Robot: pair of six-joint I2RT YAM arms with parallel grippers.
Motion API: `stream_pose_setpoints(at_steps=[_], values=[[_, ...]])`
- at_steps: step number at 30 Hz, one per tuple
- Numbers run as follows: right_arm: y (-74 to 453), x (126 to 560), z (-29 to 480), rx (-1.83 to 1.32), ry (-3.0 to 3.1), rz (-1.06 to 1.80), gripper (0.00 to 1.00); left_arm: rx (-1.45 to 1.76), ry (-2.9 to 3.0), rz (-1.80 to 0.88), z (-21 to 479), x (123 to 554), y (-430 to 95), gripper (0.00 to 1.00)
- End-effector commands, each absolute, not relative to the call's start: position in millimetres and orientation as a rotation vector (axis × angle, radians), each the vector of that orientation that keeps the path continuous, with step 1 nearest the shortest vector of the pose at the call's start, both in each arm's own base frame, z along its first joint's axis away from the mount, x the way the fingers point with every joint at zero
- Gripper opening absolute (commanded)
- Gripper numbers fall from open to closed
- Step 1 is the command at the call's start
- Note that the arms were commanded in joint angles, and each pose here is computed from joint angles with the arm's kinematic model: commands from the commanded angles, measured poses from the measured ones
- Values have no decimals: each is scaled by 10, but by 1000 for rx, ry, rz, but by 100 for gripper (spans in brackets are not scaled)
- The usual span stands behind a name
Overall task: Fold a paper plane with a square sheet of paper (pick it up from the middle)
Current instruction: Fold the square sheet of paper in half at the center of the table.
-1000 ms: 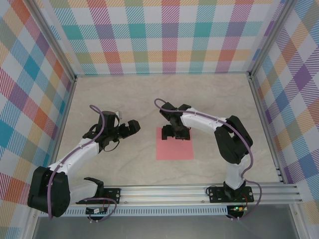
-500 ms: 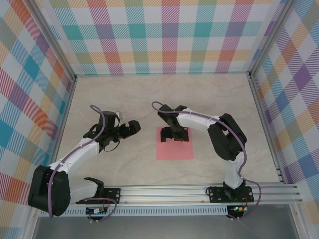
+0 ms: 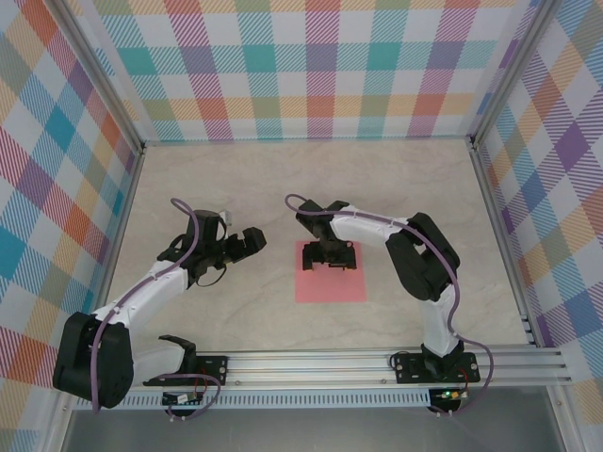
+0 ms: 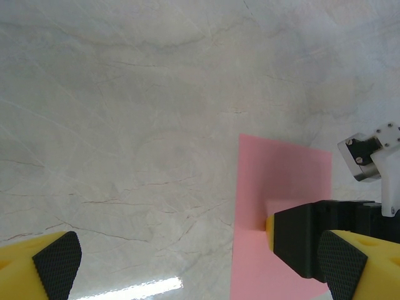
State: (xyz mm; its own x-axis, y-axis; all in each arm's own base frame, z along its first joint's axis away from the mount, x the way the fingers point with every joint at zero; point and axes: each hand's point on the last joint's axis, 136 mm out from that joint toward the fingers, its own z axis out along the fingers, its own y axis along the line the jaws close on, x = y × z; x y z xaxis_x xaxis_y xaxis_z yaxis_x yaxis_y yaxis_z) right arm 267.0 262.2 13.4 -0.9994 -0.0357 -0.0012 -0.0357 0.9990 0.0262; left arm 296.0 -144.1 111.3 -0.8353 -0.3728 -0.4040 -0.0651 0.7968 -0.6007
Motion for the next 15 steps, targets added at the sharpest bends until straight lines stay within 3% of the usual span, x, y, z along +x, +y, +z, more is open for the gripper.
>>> stream_pose_setpoints(at_steps=[1, 10, 15], values=[[2578, 2489, -137, -25, 3221, 9, 90, -316, 2454, -818, 1203, 3000, -1468, 100], [2642, 2567, 45, -46, 3181, 57, 79, -309, 2456, -814, 1207, 2992, -1467, 100], [2673, 2638, 283, -52, 3123, 109, 65, -312, 2456, -809, 1208, 2988, -1456, 100]])
